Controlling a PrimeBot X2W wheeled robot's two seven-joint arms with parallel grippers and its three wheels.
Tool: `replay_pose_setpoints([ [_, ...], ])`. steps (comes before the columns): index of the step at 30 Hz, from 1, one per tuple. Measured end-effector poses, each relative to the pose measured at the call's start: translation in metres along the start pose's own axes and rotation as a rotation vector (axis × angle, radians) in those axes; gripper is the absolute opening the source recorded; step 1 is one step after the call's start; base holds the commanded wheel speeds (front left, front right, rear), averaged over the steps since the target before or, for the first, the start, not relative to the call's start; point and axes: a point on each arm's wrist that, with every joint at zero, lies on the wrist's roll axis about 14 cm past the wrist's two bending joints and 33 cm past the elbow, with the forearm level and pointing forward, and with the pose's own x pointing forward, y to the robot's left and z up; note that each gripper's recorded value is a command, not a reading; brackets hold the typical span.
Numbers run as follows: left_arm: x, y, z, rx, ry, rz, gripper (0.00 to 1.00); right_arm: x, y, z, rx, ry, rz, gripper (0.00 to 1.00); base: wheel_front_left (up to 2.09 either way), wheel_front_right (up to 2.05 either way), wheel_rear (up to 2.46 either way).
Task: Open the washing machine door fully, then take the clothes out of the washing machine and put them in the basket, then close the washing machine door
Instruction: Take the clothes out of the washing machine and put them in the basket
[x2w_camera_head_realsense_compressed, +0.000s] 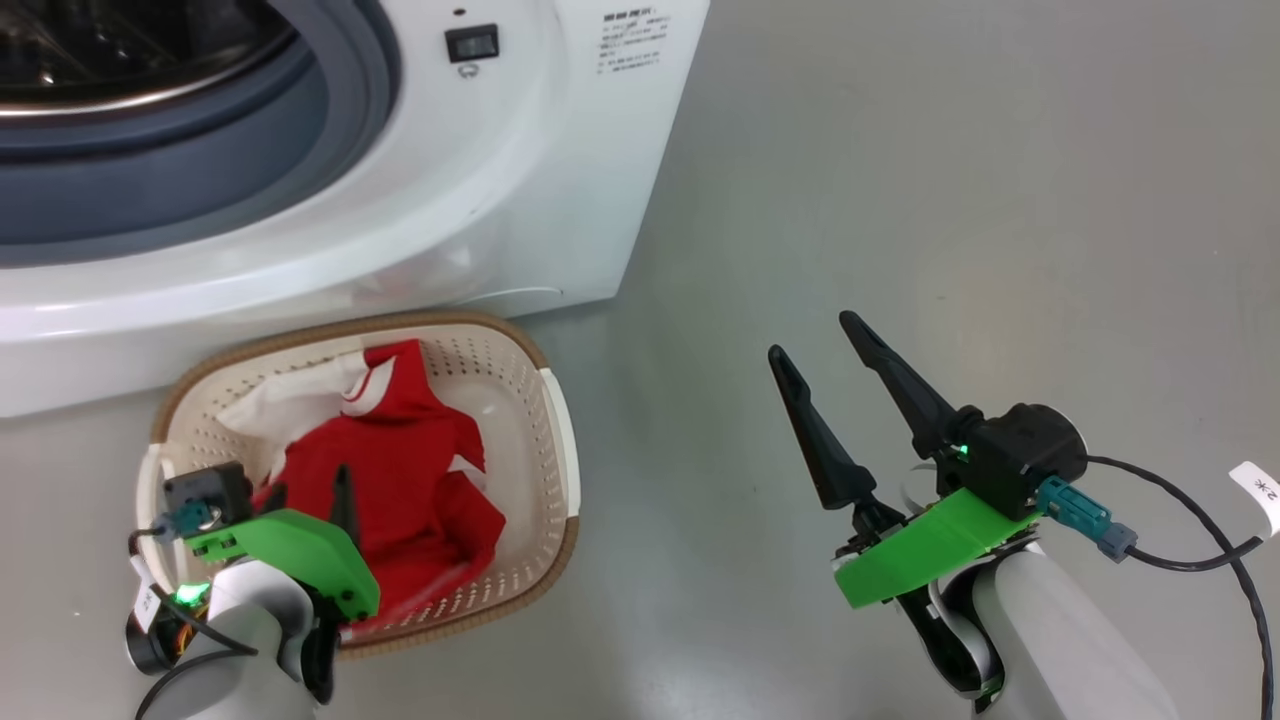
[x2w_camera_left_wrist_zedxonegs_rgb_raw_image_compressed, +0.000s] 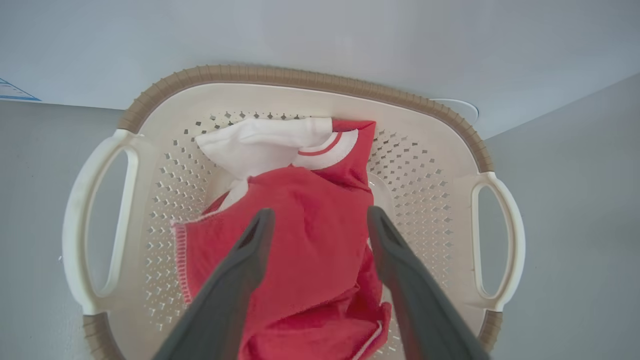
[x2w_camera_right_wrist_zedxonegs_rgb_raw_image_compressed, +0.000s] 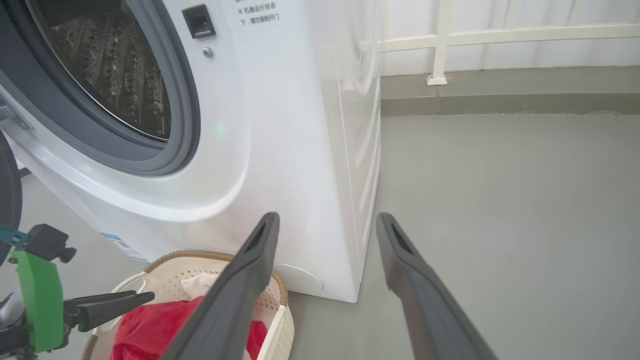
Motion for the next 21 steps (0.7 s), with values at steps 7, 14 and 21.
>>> replay_pose_setpoints([
  [7,-0.015,-0.003,0.027,-0.014,-0.086,-0.020,1.00,-0.002,0.009,0.015,-0.003,-0.038,0.022,1.00,0.00,0.00,0.00],
  [14,-0.037,-0.013,0.070,-0.021,-0.254,-0.066,1.00,-0.010,0.012,0.023,-0.002,-0.056,0.020,1.00,0.00,0.00,0.00],
  [21,-0.066,-0.018,0.101,0.037,-0.394,-0.086,1.00,-0.014,0.021,0.033,-0.009,-0.080,0.042,1.00,0.00,0.00,0.00],
])
